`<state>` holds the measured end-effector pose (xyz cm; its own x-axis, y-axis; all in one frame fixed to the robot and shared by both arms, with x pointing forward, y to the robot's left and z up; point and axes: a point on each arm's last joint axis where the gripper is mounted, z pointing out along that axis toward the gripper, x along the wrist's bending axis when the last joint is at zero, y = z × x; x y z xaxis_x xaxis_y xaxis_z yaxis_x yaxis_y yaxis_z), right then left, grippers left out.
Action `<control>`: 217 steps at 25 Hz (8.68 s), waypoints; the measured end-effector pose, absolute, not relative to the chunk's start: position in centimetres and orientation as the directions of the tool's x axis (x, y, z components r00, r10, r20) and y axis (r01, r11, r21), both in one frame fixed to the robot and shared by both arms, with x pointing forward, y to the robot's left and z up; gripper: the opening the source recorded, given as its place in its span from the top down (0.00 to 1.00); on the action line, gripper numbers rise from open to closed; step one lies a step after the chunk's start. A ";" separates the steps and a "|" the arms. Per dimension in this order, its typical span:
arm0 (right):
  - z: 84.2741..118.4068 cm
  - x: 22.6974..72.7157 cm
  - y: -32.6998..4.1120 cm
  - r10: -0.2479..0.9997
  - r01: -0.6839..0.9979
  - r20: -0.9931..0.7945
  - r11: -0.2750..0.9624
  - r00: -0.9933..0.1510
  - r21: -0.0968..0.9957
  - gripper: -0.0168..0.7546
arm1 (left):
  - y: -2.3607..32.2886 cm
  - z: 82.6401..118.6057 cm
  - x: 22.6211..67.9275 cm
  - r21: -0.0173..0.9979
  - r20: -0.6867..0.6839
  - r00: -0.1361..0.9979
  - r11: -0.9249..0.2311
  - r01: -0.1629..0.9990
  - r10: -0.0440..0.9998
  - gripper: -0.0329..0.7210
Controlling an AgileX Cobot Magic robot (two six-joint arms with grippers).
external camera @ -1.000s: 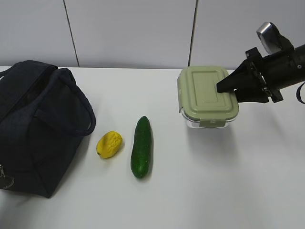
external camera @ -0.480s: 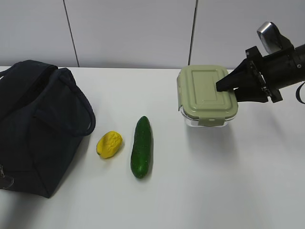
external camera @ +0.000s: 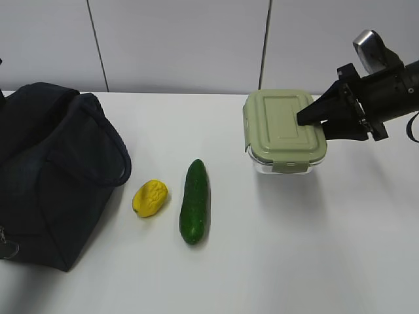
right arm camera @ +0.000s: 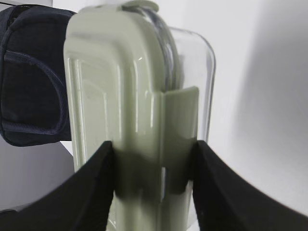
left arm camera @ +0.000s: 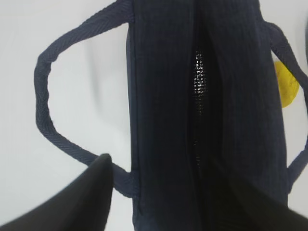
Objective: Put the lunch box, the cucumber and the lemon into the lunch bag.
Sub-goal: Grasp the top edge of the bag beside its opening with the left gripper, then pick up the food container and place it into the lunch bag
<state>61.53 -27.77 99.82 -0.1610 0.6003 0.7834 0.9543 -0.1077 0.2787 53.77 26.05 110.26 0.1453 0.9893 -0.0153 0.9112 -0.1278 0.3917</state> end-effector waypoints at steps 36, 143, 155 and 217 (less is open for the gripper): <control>102.7 61.3 -27.1 0.529 0.935 0.834 -0.195 -0.155 0.297 0.52 | 23.9 104.5 57.9 0.203 -0.466 0.167 -0.079 0.976 0.869 0.96; 99.6 61.9 -8.0 0.524 0.938 0.815 -0.079 -0.248 0.337 0.52 | 19.1 104.4 59.6 0.296 -0.797 0.267 -0.035 0.954 0.541 0.97; 96.5 63.6 -5.9 0.528 0.950 0.820 -0.074 -0.221 0.304 0.52 | 18.9 102.5 60.5 0.259 -0.817 0.230 -0.019 0.966 0.529 0.97; 94.2 62.9 -4.1 0.521 0.969 0.831 -0.027 -0.196 0.245 0.50 | 18.7 102.2 60.8 0.254 -0.836 0.223 -0.007 0.967 0.502 0.97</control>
<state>62.94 -4.12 94.22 -0.1958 0.5209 0.8309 0.9690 -0.0272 0.2455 60.76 18.71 102.24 0.2231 0.5016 -0.8358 0.9672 -0.0072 0.2538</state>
